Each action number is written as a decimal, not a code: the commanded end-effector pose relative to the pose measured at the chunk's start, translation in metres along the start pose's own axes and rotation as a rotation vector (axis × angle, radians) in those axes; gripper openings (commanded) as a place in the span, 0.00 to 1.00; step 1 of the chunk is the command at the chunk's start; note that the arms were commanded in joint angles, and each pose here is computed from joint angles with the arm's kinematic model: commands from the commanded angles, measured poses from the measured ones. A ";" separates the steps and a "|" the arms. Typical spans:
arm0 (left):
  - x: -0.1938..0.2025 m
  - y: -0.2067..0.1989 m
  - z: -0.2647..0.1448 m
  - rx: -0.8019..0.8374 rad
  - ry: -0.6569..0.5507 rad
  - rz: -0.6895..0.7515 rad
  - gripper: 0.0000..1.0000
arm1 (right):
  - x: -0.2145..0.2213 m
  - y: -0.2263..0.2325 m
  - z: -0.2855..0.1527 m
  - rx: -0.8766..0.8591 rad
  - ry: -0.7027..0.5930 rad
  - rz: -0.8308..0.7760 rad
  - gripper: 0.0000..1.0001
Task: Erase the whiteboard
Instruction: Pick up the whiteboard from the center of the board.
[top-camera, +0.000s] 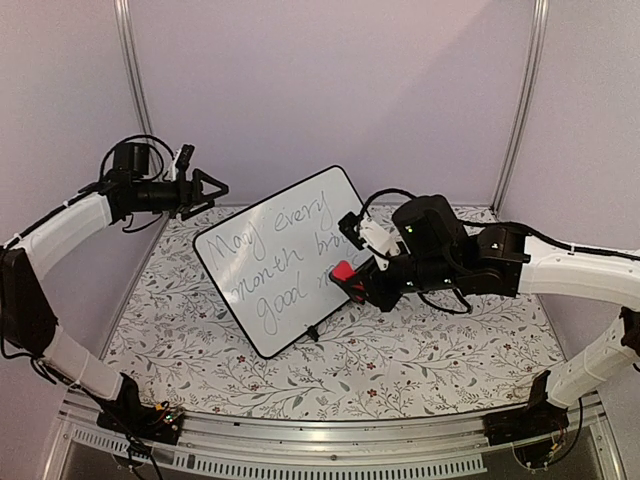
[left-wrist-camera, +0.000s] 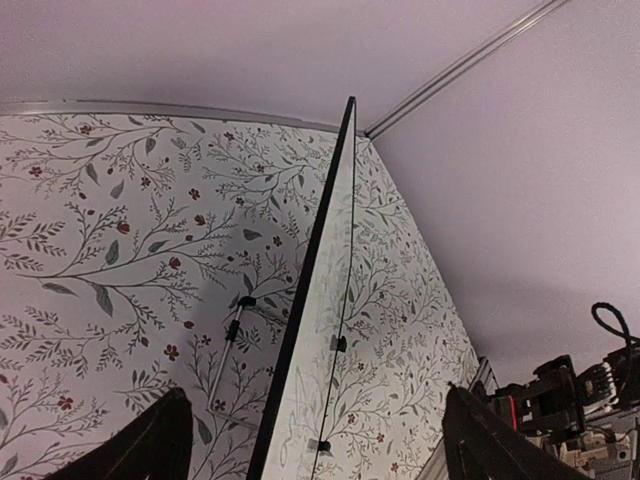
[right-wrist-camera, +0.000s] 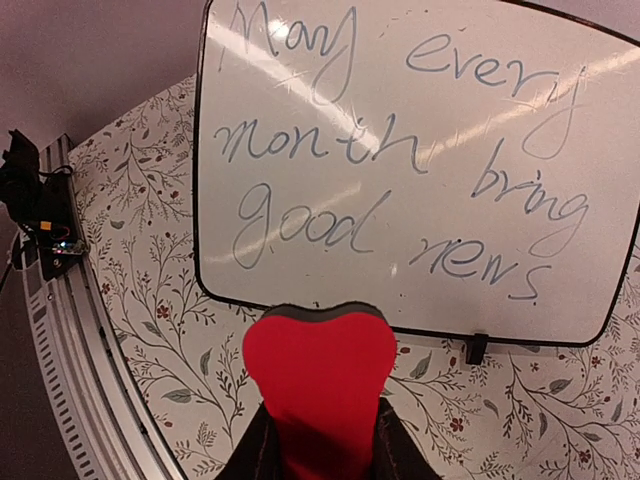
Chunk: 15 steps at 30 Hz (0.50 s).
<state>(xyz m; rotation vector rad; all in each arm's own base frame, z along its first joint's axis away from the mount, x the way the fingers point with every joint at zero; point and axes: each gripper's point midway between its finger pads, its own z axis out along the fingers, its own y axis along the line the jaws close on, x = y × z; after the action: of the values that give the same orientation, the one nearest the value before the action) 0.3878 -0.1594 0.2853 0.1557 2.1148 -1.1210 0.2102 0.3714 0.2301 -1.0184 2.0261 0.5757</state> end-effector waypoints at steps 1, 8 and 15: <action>0.005 -0.016 0.014 0.040 0.063 0.115 0.83 | -0.028 0.003 -0.019 0.000 -0.070 -0.008 0.19; 0.023 0.007 0.030 -0.001 0.085 0.090 0.74 | -0.045 0.011 -0.021 -0.021 -0.096 -0.018 0.19; 0.030 0.021 0.040 -0.040 0.099 0.079 0.69 | -0.057 0.023 -0.012 -0.045 -0.080 -0.039 0.19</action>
<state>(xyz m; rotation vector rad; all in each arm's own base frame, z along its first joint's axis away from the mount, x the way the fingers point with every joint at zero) 0.3910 -0.1796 0.2455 0.2598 2.1986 -1.0703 0.2109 0.3916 0.2798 -1.0080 1.9325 0.6292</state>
